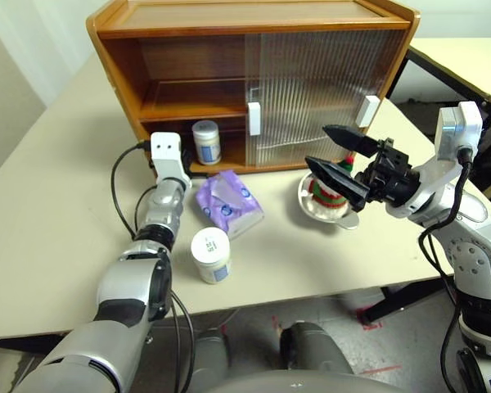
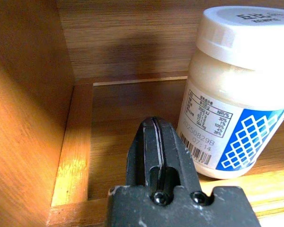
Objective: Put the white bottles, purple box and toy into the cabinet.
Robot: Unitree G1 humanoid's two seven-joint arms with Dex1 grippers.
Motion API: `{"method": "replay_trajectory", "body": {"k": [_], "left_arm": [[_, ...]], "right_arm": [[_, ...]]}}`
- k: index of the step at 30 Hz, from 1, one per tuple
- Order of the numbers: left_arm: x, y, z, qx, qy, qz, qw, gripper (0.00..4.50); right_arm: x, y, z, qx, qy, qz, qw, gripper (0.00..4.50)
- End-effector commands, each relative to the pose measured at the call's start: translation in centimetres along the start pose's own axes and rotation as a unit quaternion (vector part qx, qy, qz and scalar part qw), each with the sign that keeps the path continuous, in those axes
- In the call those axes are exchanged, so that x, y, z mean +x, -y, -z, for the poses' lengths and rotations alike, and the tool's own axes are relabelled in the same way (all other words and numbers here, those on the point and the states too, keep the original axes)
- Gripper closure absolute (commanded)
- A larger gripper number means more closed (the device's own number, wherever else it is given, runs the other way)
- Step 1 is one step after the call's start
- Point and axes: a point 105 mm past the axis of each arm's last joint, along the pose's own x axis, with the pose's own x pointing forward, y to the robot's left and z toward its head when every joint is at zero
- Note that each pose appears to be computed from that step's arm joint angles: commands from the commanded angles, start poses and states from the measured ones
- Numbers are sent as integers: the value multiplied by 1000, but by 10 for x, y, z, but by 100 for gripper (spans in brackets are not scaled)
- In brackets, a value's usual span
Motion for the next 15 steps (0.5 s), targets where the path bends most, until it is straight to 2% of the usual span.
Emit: {"method": "replay_trajectory", "body": {"k": [1,15], "left_arm": [[5,14,-4,3,-2,22,1000,448],[9,26,-8,9,-7,36,999,448]], "right_arm": [[-1,-2,-2,-2,-3,-1,1000,0],[-1,-4,-3,-5,-1,3,1000,0]]}}
